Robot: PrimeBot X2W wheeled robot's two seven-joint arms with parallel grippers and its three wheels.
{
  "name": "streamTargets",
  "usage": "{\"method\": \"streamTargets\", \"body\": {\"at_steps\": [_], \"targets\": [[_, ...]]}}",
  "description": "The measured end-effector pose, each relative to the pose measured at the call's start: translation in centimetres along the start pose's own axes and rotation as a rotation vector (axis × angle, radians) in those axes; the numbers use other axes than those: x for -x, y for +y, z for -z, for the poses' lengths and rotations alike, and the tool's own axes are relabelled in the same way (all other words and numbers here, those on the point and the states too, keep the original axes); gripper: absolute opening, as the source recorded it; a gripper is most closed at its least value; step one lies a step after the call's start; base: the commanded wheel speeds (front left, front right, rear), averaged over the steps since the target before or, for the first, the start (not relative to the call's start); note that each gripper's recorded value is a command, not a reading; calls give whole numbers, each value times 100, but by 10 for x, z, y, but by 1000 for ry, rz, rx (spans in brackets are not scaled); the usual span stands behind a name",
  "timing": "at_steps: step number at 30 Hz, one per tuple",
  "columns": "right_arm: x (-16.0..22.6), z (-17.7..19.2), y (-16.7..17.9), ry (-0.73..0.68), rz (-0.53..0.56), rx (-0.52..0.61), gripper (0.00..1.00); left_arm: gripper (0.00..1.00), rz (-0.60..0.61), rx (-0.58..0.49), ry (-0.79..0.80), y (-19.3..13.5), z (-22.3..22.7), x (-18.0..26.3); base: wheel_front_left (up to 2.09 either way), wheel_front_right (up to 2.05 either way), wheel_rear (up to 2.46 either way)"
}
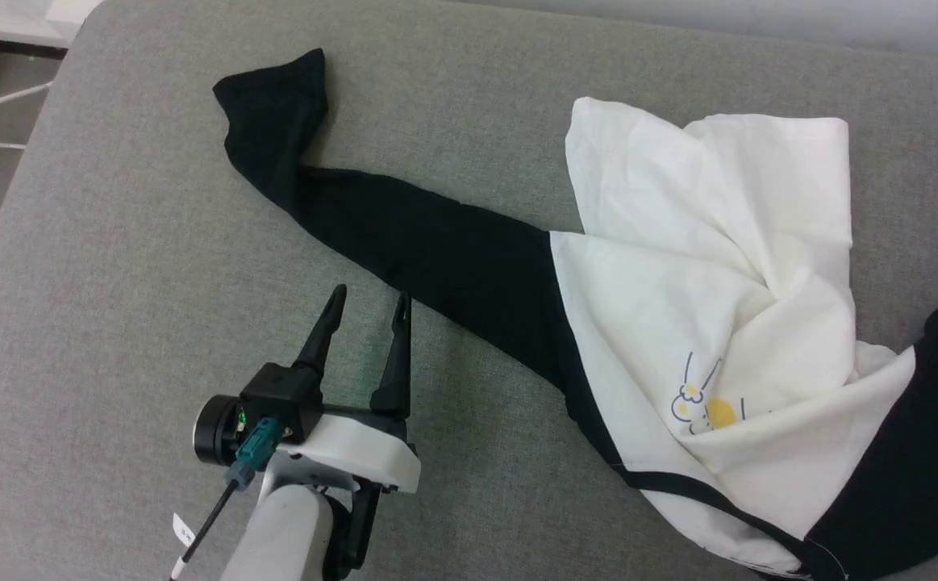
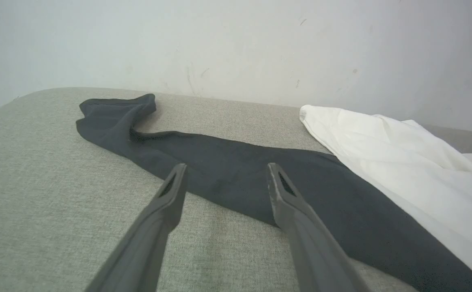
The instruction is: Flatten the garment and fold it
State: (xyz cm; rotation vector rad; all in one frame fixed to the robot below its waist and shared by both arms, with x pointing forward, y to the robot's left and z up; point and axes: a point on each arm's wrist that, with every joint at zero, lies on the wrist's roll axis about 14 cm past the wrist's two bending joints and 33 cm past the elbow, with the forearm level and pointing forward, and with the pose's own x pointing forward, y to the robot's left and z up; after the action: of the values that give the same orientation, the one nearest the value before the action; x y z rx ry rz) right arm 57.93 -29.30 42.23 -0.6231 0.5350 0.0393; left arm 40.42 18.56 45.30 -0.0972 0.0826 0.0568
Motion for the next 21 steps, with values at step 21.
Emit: {"method": "streamTargets", "body": {"at_steps": [21], "targets": [[135,-51,0,-574,12,-428,100,100,330,133,304,-99,38,41,0,0,0]]}}
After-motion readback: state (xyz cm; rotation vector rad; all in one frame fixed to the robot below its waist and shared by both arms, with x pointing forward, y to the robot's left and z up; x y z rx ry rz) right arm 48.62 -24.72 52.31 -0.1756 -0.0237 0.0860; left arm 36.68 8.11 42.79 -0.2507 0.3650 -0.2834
